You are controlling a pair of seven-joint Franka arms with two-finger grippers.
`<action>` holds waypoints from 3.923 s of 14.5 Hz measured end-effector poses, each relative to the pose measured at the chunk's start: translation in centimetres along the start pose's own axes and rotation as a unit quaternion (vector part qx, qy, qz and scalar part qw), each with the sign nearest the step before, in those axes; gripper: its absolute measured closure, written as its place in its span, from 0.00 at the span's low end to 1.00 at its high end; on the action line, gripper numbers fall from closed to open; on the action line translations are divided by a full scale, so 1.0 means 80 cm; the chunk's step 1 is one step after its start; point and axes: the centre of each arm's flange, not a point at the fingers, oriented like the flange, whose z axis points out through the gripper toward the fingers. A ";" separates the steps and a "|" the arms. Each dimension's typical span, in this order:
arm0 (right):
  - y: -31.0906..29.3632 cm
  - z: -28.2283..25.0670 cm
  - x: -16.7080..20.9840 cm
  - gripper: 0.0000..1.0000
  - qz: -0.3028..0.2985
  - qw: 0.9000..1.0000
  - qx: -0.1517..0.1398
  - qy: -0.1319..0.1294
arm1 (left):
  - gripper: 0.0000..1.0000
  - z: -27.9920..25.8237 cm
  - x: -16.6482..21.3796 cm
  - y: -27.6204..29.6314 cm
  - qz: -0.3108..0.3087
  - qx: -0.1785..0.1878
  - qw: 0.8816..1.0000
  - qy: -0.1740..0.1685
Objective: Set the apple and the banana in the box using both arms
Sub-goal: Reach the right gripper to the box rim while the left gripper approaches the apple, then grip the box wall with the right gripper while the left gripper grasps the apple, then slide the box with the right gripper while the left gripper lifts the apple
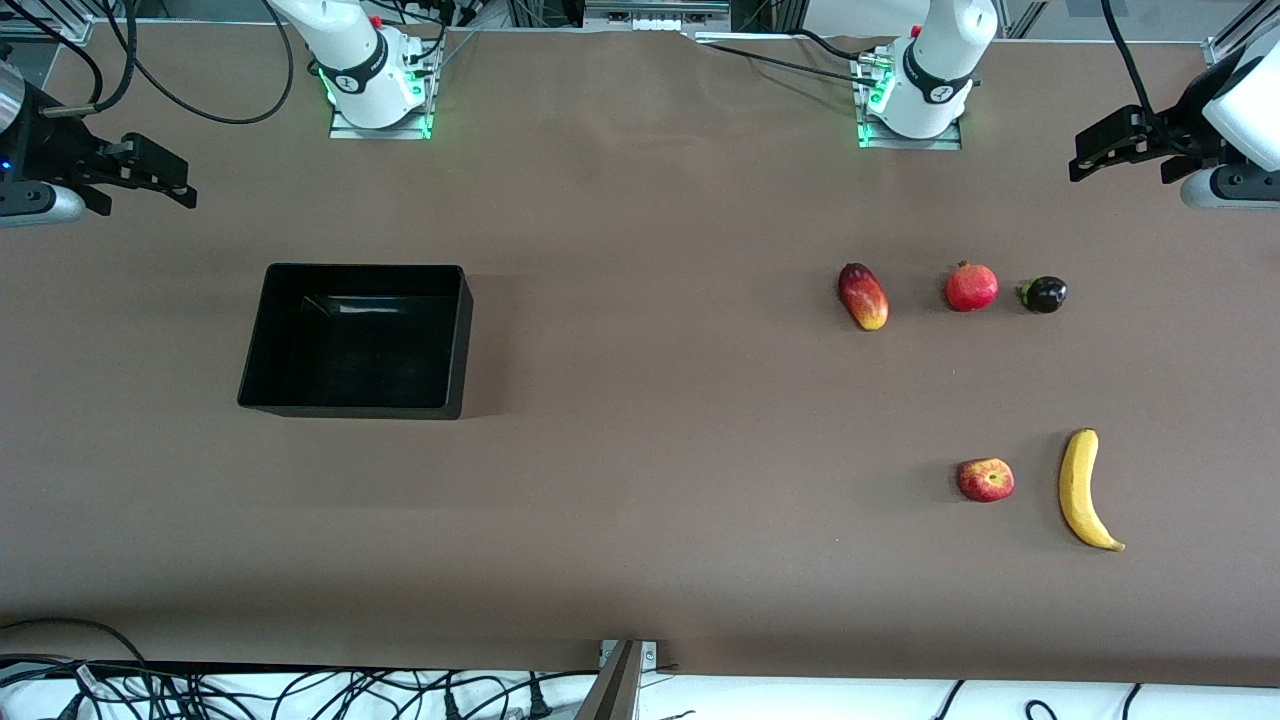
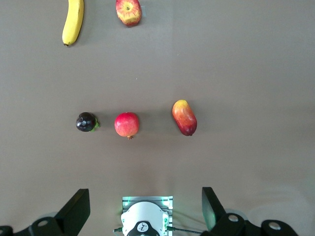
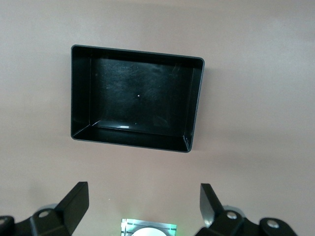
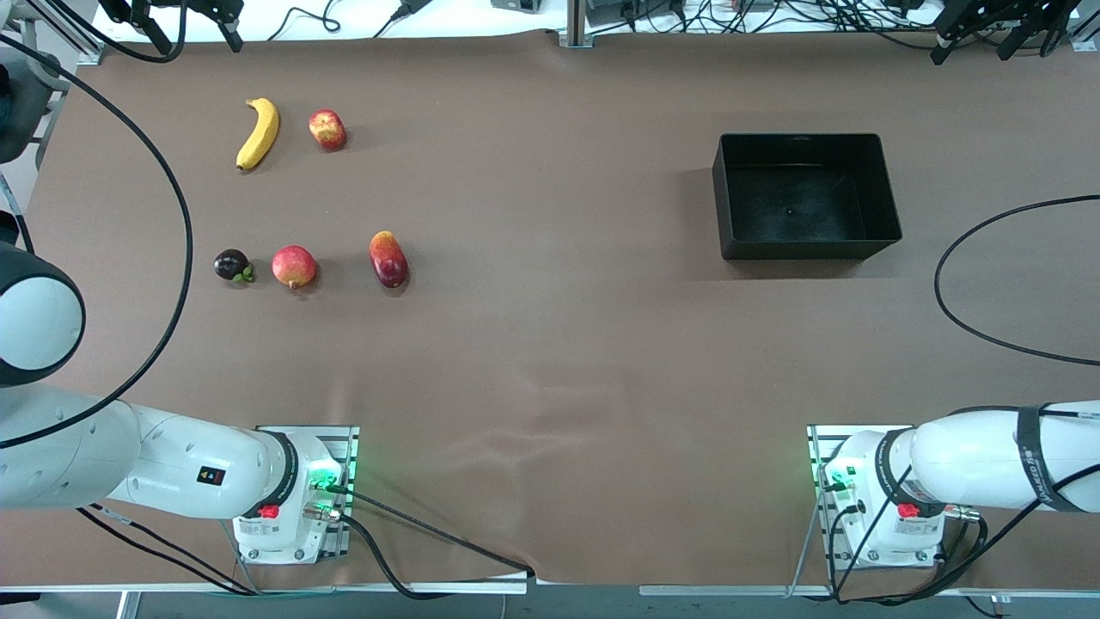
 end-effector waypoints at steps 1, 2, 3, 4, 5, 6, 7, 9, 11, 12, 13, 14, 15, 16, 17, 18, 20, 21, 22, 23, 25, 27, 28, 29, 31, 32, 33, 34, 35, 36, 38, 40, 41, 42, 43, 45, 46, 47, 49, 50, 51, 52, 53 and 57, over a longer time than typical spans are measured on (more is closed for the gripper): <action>0.000 -0.001 0.000 0.00 0.000 1.000 0.000 0.000 | 0.00 0.000 0.000 0.000 0.000 0.000 1.000 0.002; 0.001 -0.001 0.000 0.00 0.000 1.000 0.000 0.001 | 0.00 -0.001 0.001 0.000 0.000 0.000 1.000 0.002; 0.002 -0.001 0.001 0.00 0.000 1.000 0.000 0.001 | 0.00 -0.001 0.001 0.000 0.000 0.000 1.000 0.003; 0.004 -0.001 0.001 0.00 -0.001 1.000 0.000 0.001 | 0.00 -0.001 0.001 0.000 0.000 0.000 1.000 0.003; 0.006 0.000 0.002 0.00 -0.002 1.000 0.000 0.000 | 0.00 -0.001 0.001 0.000 0.000 0.000 1.000 0.004; 0.007 0.002 0.003 0.00 -0.002 1.000 0.000 -0.001 | 0.00 -0.002 0.002 0.000 0.000 -0.001 1.000 0.008; 0.007 0.003 0.004 0.00 -0.002 1.000 0.000 -0.002 | 0.00 -0.003 0.004 0.000 0.000 -0.001 1.000 0.013; 0.009 0.009 0.007 0.00 -0.001 1.000 0.000 -0.006 | 0.00 -0.002 0.008 0.000 -0.001 -0.001 1.000 0.019; 0.013 0.021 0.014 0.00 0.001 1.000 -0.003 -0.016 | 0.00 0.001 0.015 -0.002 -0.003 -0.001 1.000 0.023; 0.017 0.032 0.021 0.00 0.004 1.000 -0.007 -0.024 | 0.00 0.005 0.020 -0.003 -0.005 -0.001 1.000 0.023; 0.025 0.047 0.031 0.00 0.008 0.999 -0.009 -0.031 | 0.00 0.010 0.026 -0.005 -0.006 -0.001 1.000 0.025; 0.034 0.067 0.044 0.00 0.014 0.999 -0.010 -0.039 | 0.00 0.016 0.034 -0.007 -0.009 0.000 1.000 0.027; 0.043 0.090 0.057 0.00 0.019 0.999 -0.011 -0.048 | 0.00 0.023 0.042 -0.011 -0.013 0.000 1.000 0.027; 0.051 0.116 0.071 0.00 0.024 0.998 -0.012 -0.055 | 0.00 0.032 0.052 -0.016 -0.017 0.000 0.999 0.028; 0.060 0.147 0.086 0.00 0.029 0.998 -0.014 -0.059 | 0.00 0.044 0.064 -0.021 -0.020 0.001 0.999 0.030; 0.070 0.181 0.100 0.00 0.035 0.997 -0.017 -0.060 | 0.00 0.057 0.078 -0.025 -0.021 0.002 0.999 0.033; 0.088 0.246 0.111 0.00 0.044 0.997 -0.020 -0.062 | 0.00 0.085 0.108 -0.037 -0.025 0.004 0.999 0.038; 0.097 0.278 0.111 0.00 0.049 0.997 -0.021 -0.060 | 0.00 0.099 0.122 -0.046 -0.023 0.005 0.999 0.040; 0.106 0.307 0.108 0.00 0.054 0.997 -0.023 -0.053 | 0.00 0.112 0.136 -0.056 -0.020 0.006 0.999 0.045; 0.114 0.337 0.102 0.00 0.059 0.997 -0.024 -0.043 | 0.00 0.125 0.151 -0.067 -0.020 0.008 0.998 0.052; 0.126 0.389 0.086 0.00 0.066 0.997 -0.027 -0.024 | 0.00 0.155 0.181 -0.082 -0.022 0.012 0.997 0.069; 0.128 0.422 0.073 0.00 0.068 0.997 -0.029 -0.019 | 0.00 0.189 0.214 -0.090 -0.025 0.018 0.996 0.089; 0.127 0.433 0.068 0.00 0.068 0.997 -0.029 -0.016 | 0.00 0.206 0.227 -0.093 -0.026 0.020 0.995 0.096; 0.127 0.442 0.063 0.00 0.068 0.997 -0.030 -0.013 | 0.00 0.219 0.236 -0.096 -0.026 0.022 0.995 0.098; 0.126 0.457 0.052 0.03 0.069 0.997 -0.029 -0.016 | 0.00 0.242 0.254 -0.098 -0.024 0.025 0.993 0.111; 0.126 0.462 0.047 0.11 0.070 0.997 -0.028 -0.020 | 0.00 0.254 0.263 -0.094 -0.021 0.026 0.992 0.118; 0.127 0.466 0.043 0.26 0.071 0.997 -0.027 -0.024 | 0.00 0.270 0.274 -0.090 -0.017 0.027 0.992 0.125; 0.127 0.470 0.039 0.36 0.072 0.997 -0.027 -0.027 | 0.00 0.290 0.284 -0.087 -0.016 0.027 0.991 0.129; 0.128 0.473 0.036 0.43 0.073 0.997 -0.026 -0.030 | 0.00 0.312 0.295 -0.085 -0.017 0.023 0.991 0.133; 0.130 0.476 0.033 0.57 0.075 0.996 -0.025 -0.033 | 0.00 0.335 0.307 -0.083 -0.021 0.014 0.990 0.140; 0.132 0.477 0.030 0.77 0.078 0.996 -0.024 -0.034 | 0.00 0.385 0.326 -0.081 -0.025 0.009 0.989 0.148; 0.129 0.472 0.032 0.96 0.067 0.997 -0.022 -0.030 | 0.00 0.426 0.339 -0.082 -0.025 0.013 0.988 0.155; 0.123 0.466 0.035 0.96 0.051 0.998 -0.021 -0.024 | 0.00 0.441 0.343 -0.082 -0.024 0.014 0.987 0.157; 0.111 0.455 0.043 0.96 0.028 0.999 -0.021 -0.014 | 0.00 0.452 0.345 -0.081 -0.024 0.015 0.987 0.158; 0.092 0.442 0.053 0.96 0.004 1.000 -0.019 -0.005 | 0.00 0.459 0.346 -0.081 -0.024 0.015 0.987 0.157; 0.043 0.412 0.077 0.96 -0.037 0.999 -0.013 0.001 | 0.00 0.469 0.348 -0.081 -0.024 0.016 0.987 0.157; 0.016 0.395 0.090 0.96 -0.050 0.999 -0.006 0.003 | 0.00 0.475 0.350 -0.079 -0.023 0.016 0.987 0.160; -0.013 0.378 0.102 0.96 -0.062 0.998 0.004 0.007 | 0.00 0.484 0.352 -0.076 -0.022 0.015 0.987 0.160; -0.077 0.352 0.116 0.96 -0.070 0.997 0.022 0.017 | 0.00 0.503 0.354 -0.072 -0.021 0.014 0.987 0.158; -0.114 0.346 0.118 0.96 -0.066 0.997 0.027 0.019 | 0.00 0.512 0.355 -0.072 -0.021 0.015 0.987 0.157; -0.151 0.343 0.116 0.96 -0.060 0.998 0.028 0.020 | 0.00 0.521 0.356 -0.072 -0.022 0.015 0.987 0.159; -0.190 0.344 0.111 0.96 -0.052 0.998 0.029 0.018 | 0.00 0.530 0.357 -0.073 -0.023 0.016 0.987 0.160; -0.230 0.347 0.106 0.96 -0.045 0.998 0.028 0.016 | 0.00 0.538 0.358 -0.073 -0.023 0.017 0.987 0.161; -0.373 0.368 0.087 0.96 -0.019 0.999 0.028 0.010 | 0.00 0.547 0.359 -0.078 -0.026 0.018 0.987 0.160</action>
